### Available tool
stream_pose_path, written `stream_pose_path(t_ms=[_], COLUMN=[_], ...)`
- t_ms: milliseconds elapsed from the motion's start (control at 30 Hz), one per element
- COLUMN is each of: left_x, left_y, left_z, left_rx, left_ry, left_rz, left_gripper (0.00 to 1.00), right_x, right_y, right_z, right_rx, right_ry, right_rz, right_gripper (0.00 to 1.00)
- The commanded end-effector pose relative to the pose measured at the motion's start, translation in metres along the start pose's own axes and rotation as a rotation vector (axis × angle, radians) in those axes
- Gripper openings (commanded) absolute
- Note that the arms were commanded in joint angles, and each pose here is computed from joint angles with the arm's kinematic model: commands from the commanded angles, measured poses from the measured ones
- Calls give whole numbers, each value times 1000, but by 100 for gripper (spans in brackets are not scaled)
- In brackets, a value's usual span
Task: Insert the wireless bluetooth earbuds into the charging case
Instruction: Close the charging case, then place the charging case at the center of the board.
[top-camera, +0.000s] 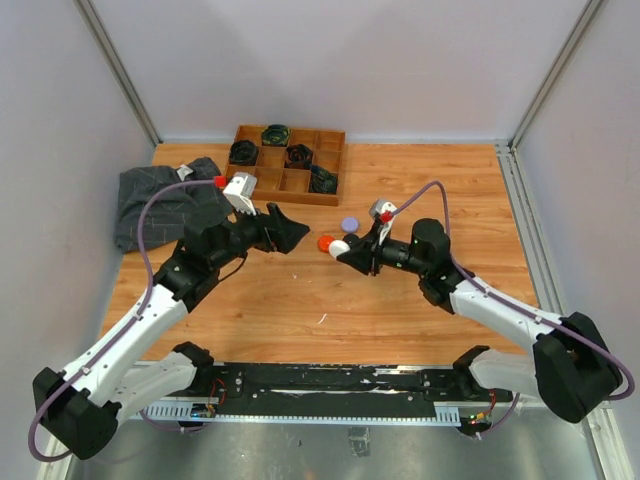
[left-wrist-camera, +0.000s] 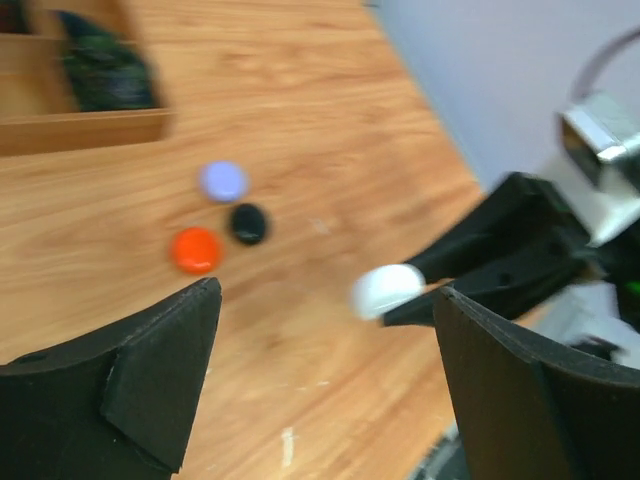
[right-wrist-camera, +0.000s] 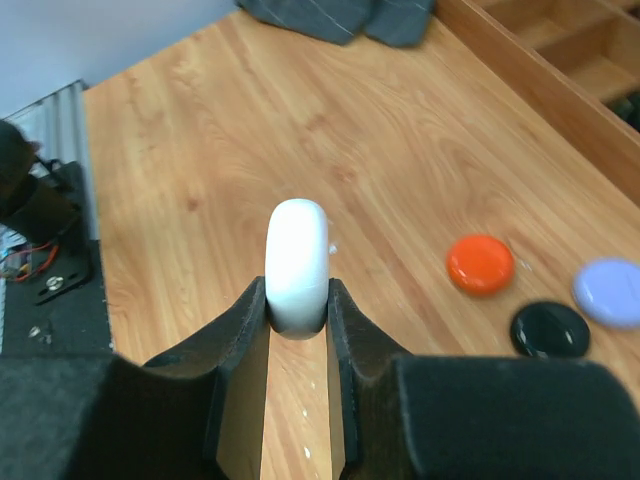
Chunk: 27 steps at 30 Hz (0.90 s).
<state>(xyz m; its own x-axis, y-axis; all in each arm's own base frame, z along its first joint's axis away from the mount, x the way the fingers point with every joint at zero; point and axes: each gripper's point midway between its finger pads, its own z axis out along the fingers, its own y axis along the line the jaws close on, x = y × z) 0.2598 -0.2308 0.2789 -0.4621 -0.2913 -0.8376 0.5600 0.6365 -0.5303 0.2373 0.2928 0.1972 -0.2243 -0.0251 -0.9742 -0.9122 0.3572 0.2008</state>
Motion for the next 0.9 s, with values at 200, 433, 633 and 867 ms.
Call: stream_pose_path(t_ms=[200, 433, 633, 867], left_x=[-34, -30, -42, -52], left_y=[107, 137, 146, 150], left_z=[-73, -96, -116, -130], left_rx=[-702, -823, -868, -893], left_ry=[-15, -115, -202, -257], left_rz=[281, 287, 246, 223], left_gripper=[97, 99, 99, 99], right_x=[47, 80, 106, 123], right_y=[-93, -147, -177, -189], right_z=[-32, -46, -45, -20], right_rx=[384, 521, 544, 481], right_ry=[174, 263, 339, 369], right_rz=[307, 485, 639, 769], right_gripper=[1, 1, 2, 6])
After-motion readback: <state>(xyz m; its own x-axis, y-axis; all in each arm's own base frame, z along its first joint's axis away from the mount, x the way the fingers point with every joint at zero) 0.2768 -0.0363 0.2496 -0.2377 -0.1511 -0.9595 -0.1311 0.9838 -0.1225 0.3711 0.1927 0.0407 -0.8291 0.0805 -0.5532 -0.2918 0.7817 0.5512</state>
